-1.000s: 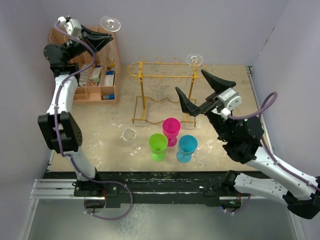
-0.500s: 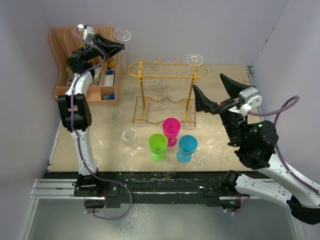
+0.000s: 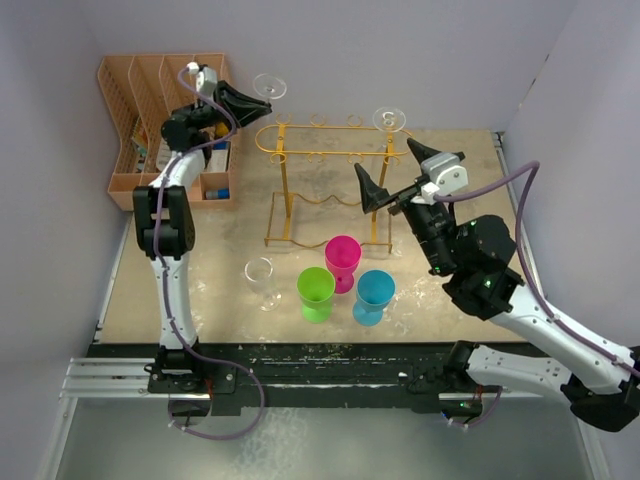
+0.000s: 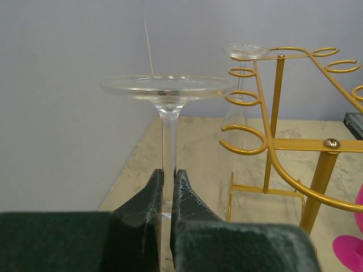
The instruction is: Place the wine glass upside down on the wine glass rack
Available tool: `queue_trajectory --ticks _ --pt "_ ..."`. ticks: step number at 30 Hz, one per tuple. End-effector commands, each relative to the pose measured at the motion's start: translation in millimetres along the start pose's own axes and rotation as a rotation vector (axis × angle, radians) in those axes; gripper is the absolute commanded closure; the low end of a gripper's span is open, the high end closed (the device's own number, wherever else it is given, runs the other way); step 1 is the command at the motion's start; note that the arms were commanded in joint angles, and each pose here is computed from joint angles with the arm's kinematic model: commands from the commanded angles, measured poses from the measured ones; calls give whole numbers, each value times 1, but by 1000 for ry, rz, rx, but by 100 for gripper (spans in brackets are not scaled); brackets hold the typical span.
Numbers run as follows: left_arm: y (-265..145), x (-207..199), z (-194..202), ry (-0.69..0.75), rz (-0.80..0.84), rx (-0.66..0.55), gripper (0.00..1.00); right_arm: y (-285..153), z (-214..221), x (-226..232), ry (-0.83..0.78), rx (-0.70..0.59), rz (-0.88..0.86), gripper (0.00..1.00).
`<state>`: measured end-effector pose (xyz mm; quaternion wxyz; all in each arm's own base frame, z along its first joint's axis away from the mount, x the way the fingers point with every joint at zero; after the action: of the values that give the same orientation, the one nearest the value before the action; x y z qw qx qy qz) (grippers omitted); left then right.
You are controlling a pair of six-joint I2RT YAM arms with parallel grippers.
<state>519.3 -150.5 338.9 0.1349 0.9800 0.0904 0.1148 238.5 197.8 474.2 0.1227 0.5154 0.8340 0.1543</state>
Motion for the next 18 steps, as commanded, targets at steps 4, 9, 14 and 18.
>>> queue_trajectory --ticks 4,9,14,18 --pt "17 -16 -7 155 69 -23 100 7 -33 1 73 -98 -2 0" --pt "19 -24 -10 164 82 -25 100 17 -30 14 119 -102 -41 0" --pt "18 -33 -8 196 94 0 100 21 -30 23 145 -126 -71 0" --pt "16 -38 -8 203 95 9 100 22 -31 22 149 -129 -69 0"
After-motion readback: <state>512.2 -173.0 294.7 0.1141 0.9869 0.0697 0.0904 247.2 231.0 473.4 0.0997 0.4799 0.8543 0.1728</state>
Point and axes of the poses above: each gripper's point midway between its finger pads, its own y axis out along the fingers, its own x axis along the line the jaws close on, z = x × y, the point moved 2 cm from there along -y, back along the fingers, and after that the axes turned 6 degrees about y, right-handed, at the moved point
